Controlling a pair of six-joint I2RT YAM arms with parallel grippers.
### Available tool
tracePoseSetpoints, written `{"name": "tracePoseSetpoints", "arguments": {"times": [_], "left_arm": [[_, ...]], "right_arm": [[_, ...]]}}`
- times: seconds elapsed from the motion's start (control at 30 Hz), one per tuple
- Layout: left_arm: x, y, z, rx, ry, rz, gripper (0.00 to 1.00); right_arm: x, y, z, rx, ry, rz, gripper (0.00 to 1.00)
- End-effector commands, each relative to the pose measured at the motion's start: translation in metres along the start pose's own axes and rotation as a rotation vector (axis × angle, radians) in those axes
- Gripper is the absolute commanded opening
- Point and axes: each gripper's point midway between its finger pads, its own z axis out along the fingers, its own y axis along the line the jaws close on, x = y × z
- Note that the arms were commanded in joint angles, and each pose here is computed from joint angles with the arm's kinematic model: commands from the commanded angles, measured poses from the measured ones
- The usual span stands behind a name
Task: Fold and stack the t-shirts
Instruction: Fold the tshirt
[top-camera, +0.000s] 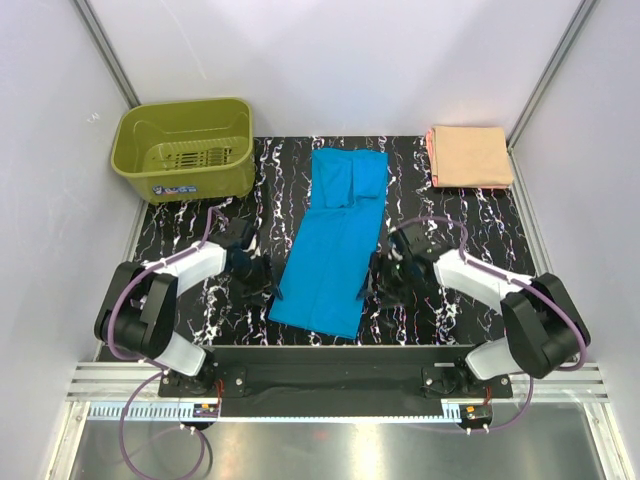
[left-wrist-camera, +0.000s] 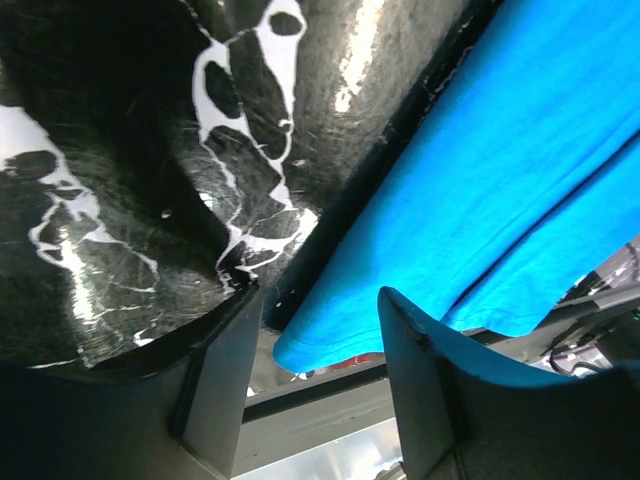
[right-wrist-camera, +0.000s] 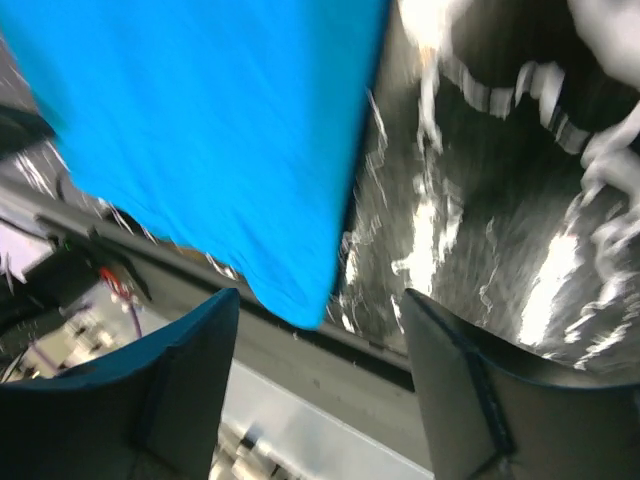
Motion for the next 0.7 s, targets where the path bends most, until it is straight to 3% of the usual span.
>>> {"name": "tracePoseSetpoints", "arguments": {"times": [0.0, 0.13, 0.67], "left_arm": [[-0.001, 0.009, 0.016, -0.002, -0.02, 0.004, 0.56], [0.007, 0.007, 0.02, 0.028, 0.004, -0.012, 0.51], [0.034, 0.039, 0.019, -0.067, 0.006, -0.074, 0.52]], "right_arm": [[0.021, 0.035, -0.001, -0.194, 0.037, 0.027, 0.75], [0.055, 0.024, 0.018, -0.189, 0.114, 0.047, 0.77], [0.069, 0.004, 0.049, -0.13, 0.159, 0.116, 0.64]]}}
